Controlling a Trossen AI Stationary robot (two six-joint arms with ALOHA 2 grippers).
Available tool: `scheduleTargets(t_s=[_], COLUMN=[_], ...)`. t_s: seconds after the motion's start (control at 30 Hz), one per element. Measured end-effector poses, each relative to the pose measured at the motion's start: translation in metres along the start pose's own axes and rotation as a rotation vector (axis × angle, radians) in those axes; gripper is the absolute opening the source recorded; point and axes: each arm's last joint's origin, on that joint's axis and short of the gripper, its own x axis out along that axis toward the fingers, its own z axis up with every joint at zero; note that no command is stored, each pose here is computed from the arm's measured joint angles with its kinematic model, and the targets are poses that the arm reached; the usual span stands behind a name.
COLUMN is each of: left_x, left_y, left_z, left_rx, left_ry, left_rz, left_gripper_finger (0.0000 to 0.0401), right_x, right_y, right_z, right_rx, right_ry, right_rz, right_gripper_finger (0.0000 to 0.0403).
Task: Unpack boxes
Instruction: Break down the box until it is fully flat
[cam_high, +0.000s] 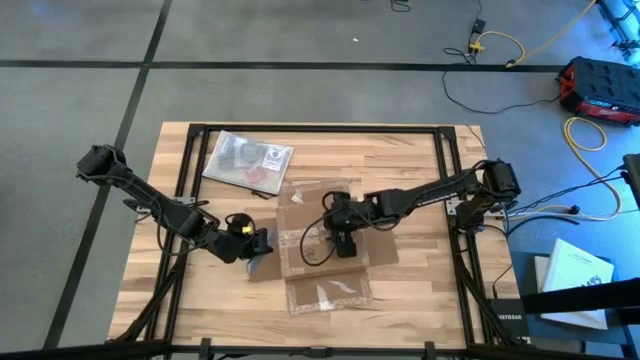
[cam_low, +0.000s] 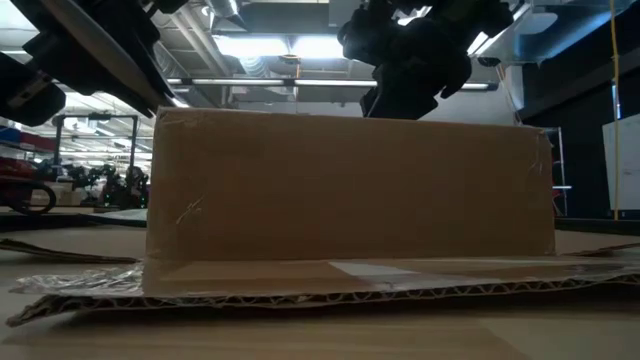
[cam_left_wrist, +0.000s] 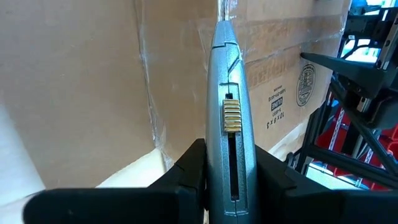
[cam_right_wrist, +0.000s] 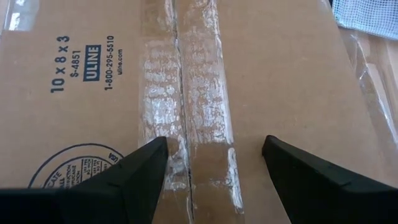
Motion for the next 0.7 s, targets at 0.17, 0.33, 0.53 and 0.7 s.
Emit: scheduleTargets(t_s=[0.17, 0.33, 0.53, 0.7], left_x=[-0.0007, -0.0009, -0.0010, -0.0010], left_y=[0.0005, 0.0004, 0.0001, 0.0000], left_z=[-0.0022, -0.0033, -0.0037, -0.0037], left_rx=[0.004, 0.003, 0.002, 0.002], left_ry=[0.012, 0.022, 0.028, 0.028], left_rz=[-0.002, -0.005, -0.007, -0.008], left_gripper_finger=[0.0059, 0.0059, 0.0059, 0.0059], right_x=[0.0000, 0.0000, 0.0001, 0.0001], right_y=[-0.0010, -0.0026, -0.0043, -0.0044], right_z=[0.0004, 0.0006, 0.0006, 0.0006], right_rx=[0.002, 0.000, 0.000, -0.001], right_ry=[-0.006, -0.008, -0.010, -0.010], right_rz=[-0.048, -0.096, -0.135, -0.135], right_gripper_finger=[0.0257, 0.0257, 0.0257, 0.0257])
